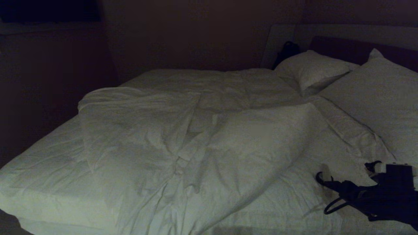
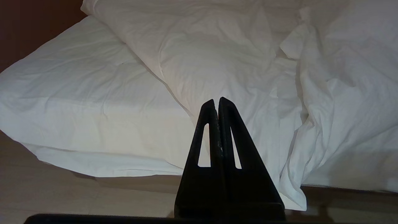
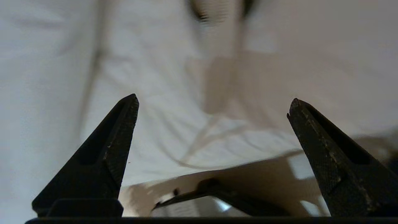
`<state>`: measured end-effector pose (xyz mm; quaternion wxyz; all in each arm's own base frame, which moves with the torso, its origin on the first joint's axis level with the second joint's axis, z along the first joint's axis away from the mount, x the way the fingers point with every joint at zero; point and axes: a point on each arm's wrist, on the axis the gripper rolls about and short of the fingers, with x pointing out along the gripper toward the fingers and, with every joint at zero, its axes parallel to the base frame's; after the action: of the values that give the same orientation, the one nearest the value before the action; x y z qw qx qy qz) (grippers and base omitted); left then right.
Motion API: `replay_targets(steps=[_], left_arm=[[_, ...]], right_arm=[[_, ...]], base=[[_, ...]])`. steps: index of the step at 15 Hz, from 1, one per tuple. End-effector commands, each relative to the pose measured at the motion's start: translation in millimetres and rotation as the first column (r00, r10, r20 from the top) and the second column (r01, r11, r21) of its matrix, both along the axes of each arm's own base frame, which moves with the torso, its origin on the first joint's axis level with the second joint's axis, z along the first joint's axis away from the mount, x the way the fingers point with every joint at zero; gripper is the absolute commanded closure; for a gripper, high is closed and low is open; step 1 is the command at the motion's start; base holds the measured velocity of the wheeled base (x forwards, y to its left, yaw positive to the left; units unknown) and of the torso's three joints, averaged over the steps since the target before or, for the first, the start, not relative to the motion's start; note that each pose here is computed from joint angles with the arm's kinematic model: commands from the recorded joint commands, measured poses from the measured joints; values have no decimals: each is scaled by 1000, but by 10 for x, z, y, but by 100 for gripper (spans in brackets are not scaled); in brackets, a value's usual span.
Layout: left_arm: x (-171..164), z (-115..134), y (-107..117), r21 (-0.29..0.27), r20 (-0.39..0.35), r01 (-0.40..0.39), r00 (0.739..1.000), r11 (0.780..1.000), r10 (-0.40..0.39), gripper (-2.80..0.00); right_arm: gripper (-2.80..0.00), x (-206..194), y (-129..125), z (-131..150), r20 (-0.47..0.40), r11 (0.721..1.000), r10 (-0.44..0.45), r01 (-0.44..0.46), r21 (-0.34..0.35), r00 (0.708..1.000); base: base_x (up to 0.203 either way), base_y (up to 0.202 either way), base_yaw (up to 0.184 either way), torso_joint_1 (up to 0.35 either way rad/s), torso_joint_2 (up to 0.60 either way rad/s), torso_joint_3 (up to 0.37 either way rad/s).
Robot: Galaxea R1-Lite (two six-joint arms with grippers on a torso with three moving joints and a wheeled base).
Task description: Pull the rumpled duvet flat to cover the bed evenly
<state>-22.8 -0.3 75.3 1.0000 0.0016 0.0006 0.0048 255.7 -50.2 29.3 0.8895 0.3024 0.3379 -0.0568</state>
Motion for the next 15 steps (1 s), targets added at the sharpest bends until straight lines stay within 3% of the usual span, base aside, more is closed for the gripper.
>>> replay_targets(steps=[1, 4, 15], left_arm=[[0, 0, 0, 0, 0, 0, 1000, 1000, 0, 0], [0, 0, 0, 0, 0, 0, 1000, 1000, 0, 0], [0, 0, 0, 0, 0, -1, 1000, 1000, 1, 0]], right_arm=[[-280, 68, 23, -50, 40, 972, 171, -176, 153, 984], [-280, 131, 22, -88, 56, 957, 223, -230, 177, 973], [-280, 168, -83, -150, 41, 965, 187, -191, 181, 982]], base=[[0, 0, 0, 0, 0, 0], [0, 0, 0, 0, 0, 0], [0, 0, 0, 0, 0, 0]])
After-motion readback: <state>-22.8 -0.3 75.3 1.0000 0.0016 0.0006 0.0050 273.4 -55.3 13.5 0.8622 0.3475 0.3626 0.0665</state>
